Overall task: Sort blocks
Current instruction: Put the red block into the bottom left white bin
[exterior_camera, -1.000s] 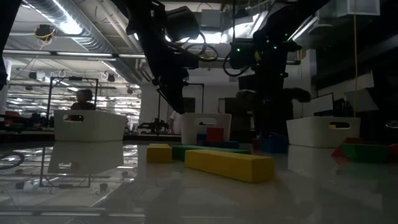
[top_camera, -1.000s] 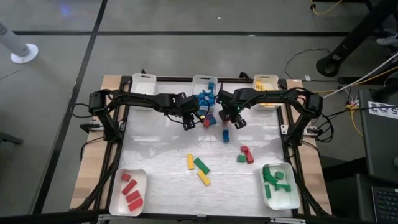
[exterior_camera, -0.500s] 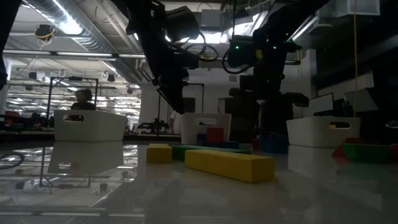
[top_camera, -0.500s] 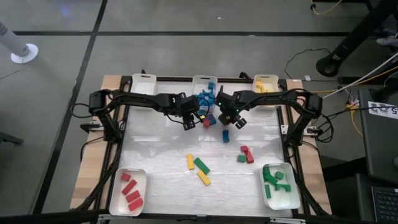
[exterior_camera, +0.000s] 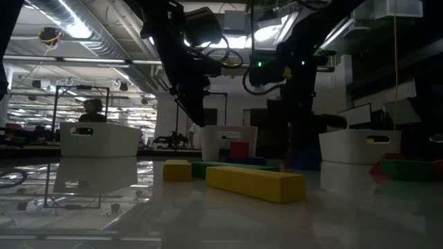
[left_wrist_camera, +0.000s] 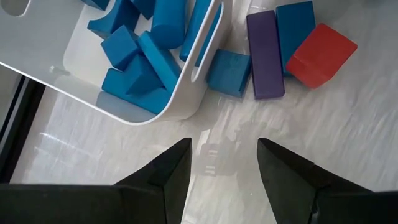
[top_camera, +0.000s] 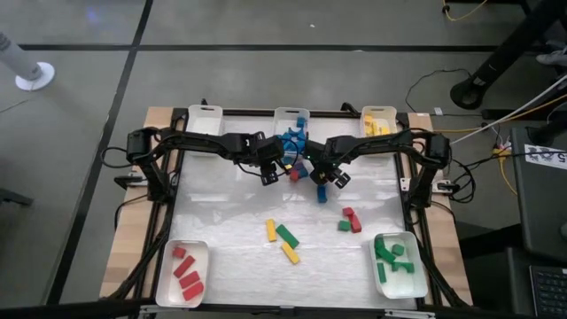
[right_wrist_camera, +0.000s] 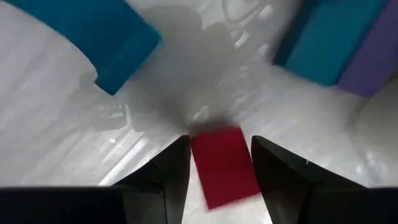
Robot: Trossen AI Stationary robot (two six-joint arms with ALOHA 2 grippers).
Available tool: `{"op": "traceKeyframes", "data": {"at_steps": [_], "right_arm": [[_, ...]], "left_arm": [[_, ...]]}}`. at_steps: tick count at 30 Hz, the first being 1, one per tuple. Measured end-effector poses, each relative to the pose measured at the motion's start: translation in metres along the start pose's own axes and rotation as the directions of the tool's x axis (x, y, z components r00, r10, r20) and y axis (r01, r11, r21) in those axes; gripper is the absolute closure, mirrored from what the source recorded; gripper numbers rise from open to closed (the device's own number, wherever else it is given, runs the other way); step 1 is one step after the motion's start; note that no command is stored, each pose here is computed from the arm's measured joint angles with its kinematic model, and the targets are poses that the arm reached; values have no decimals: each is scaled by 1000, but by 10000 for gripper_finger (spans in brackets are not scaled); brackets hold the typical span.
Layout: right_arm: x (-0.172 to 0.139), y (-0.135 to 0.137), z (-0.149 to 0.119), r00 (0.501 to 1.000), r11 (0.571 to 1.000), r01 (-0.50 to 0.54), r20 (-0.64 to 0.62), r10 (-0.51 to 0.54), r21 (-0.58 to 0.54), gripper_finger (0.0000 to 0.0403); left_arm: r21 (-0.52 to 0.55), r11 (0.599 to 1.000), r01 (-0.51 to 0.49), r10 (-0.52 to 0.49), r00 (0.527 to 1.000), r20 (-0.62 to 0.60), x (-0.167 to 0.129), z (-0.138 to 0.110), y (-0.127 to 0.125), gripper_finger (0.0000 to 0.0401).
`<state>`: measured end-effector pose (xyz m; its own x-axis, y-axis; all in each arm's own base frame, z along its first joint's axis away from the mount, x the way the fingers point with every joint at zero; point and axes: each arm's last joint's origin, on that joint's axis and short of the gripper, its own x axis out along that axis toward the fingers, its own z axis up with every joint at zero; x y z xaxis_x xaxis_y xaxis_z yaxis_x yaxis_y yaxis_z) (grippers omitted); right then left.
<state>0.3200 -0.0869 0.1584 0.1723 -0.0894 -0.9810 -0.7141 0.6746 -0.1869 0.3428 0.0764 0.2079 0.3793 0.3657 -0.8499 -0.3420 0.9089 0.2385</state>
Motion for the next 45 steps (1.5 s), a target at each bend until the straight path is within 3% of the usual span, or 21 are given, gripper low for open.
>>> {"op": "traceKeyframes", "data": {"at_steps": [11, 17, 26, 39, 45], "right_arm": [[9, -1, -1, 998, 1000, 13, -66, -13, 7, 230], [3, -1, -3, 996, 982, 43, -81, -28, 183, 230], [2, 1, -3, 996, 964, 37, -83, -16, 262, 230], [2, -2, -1, 997, 962, 59, -70, -41, 267, 230], [2, -3, -3, 989, 948, 110, -126, -75, 298, 224]], "left_arm": [[4, 1000, 0, 0, 1000, 0, 0, 0, 0, 231], [4, 1000, 0, 0, 1000, 0, 0, 0, 0, 231], [4, 1000, 0, 0, 1000, 0, 0, 0, 0, 231], [4, 1000, 0, 0, 1000, 0, 0, 0, 0, 231], [3, 1000, 0, 0, 1000, 0, 0, 0, 0, 231]]}}
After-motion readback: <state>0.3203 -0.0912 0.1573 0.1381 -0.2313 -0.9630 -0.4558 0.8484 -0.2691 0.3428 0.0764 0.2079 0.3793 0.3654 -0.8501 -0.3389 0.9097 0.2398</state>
